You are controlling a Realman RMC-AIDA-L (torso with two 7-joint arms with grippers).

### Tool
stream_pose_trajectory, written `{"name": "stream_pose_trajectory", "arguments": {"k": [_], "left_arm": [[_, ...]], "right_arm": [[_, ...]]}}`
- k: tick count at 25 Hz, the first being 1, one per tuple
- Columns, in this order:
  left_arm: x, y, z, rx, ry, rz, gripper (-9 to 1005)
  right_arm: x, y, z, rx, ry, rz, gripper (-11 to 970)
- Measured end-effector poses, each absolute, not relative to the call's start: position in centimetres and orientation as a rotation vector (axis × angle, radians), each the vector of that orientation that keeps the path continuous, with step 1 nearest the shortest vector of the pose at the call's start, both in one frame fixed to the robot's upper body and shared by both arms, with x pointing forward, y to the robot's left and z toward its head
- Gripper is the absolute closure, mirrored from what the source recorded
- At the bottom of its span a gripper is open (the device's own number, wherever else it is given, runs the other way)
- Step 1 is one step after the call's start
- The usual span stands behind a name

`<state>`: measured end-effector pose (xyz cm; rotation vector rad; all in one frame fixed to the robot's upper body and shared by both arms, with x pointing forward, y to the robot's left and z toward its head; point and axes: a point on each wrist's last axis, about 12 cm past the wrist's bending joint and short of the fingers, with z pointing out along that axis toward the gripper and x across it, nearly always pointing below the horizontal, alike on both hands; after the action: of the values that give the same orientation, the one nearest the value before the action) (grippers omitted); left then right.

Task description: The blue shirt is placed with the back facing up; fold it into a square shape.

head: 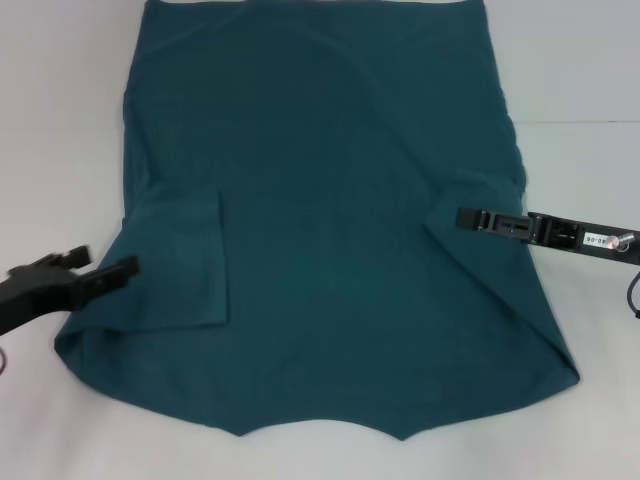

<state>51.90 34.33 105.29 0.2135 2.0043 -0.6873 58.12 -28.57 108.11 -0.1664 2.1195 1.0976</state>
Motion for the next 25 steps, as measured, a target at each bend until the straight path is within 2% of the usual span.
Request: {"name": "stream_pose_trajectory", "arguments": {"k": [9,25], "left_arm": [[50.7,35.7,104.4,0.105,2.112,-0.679,107],[49.8,36.2,103.7,0.081,2.184,-0.678,108]], "right_arm": [[58.4,-28.4,108.3,-0.167,2.115,1.092,44],[58.6,-28.7,108.6,-0.163,2.111,1.085,52]]}}
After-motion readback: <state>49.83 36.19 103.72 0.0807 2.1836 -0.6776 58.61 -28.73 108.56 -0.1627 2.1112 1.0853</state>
